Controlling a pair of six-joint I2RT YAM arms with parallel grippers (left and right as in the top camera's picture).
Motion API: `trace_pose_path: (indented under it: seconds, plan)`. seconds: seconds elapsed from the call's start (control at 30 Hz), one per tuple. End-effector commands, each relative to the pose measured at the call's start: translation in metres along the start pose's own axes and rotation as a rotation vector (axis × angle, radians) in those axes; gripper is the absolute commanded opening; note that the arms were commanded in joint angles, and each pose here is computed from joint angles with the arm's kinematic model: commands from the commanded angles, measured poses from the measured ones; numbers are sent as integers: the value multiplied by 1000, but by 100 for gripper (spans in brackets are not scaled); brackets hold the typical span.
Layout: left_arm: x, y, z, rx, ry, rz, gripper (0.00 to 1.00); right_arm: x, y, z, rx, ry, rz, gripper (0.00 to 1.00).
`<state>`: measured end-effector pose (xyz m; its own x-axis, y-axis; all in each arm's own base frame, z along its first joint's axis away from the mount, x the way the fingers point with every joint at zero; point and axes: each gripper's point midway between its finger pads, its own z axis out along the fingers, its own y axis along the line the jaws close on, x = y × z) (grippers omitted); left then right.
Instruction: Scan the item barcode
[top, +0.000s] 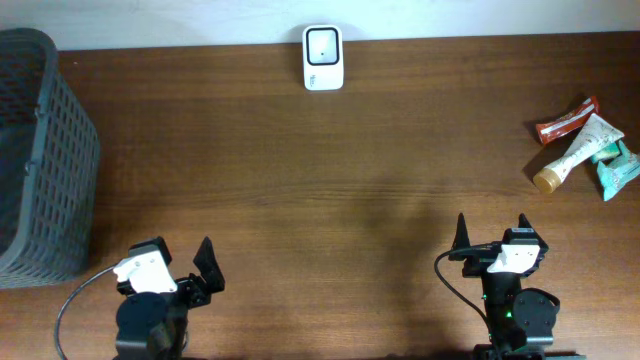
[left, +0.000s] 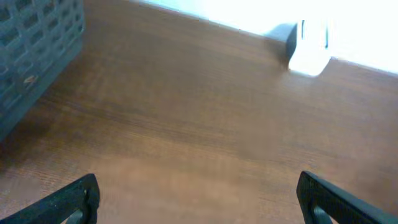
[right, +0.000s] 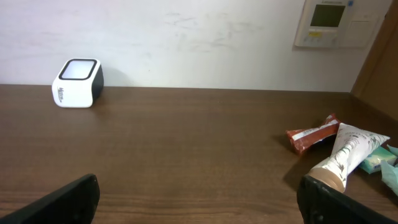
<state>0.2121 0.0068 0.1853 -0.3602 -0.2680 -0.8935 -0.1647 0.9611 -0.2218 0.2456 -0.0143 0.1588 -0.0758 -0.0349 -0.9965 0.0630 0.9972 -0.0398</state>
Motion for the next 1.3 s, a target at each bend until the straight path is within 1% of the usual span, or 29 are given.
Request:
trace_pose_path:
  seconds: [0.0, 0.13, 0.17, 0.2, 0.47, 0.6, 0.7, 0.83, 0.9, 0.97, 1.03, 1.17, 1.27]
  plan:
    - [-8, -3, 3, 34, -88, -16, 99, 4, 2, 0, -6, 7, -7, 99]
    - [-18, -7, 10, 68, -207, -17, 99, 3, 2, 0, -6, 6, -7, 99]
    - [-23, -8, 14, 81, -268, -27, 99, 3, 2, 0, -6, 6, -7, 99]
    - [-24, -7, 15, 84, -291, -31, 99, 3, 2, 0, -6, 6, -7, 99]
    - [-32, -4, 21, 103, -436, -53, 99, 3, 2, 0, -6, 6, -7, 99]
    - [-31, -4, 22, 107, -495, -5, 99, 3, 2, 0, -6, 6, -7, 99]
    - [-26, -3, 25, 101, -486, 13, 99, 3, 2, 0, -6, 6, -7, 98]
    - [-25, -3, 25, 86, -485, 75, 99, 3, 2, 0, -6, 6, -7, 99]
    - [-18, -2, 29, 68, -455, 124, 99, 3, 2, 0, -6, 6, -7, 99]
    - [-4, 4, 36, 38, -396, 164, 99, 3, 2, 0, -6, 6, -7, 99]
    - [8, 12, 41, -1, -341, 168, 99, 3, 2, 0, -6, 6, -7, 99]
    - [7, 13, 40, -10, -344, 187, 99, 3, 2, 0, -6, 6, -7, 99]
    - [9, 8, 41, 16, -337, 192, 99, 4, 2, 0, -6, 7, -7, 99]
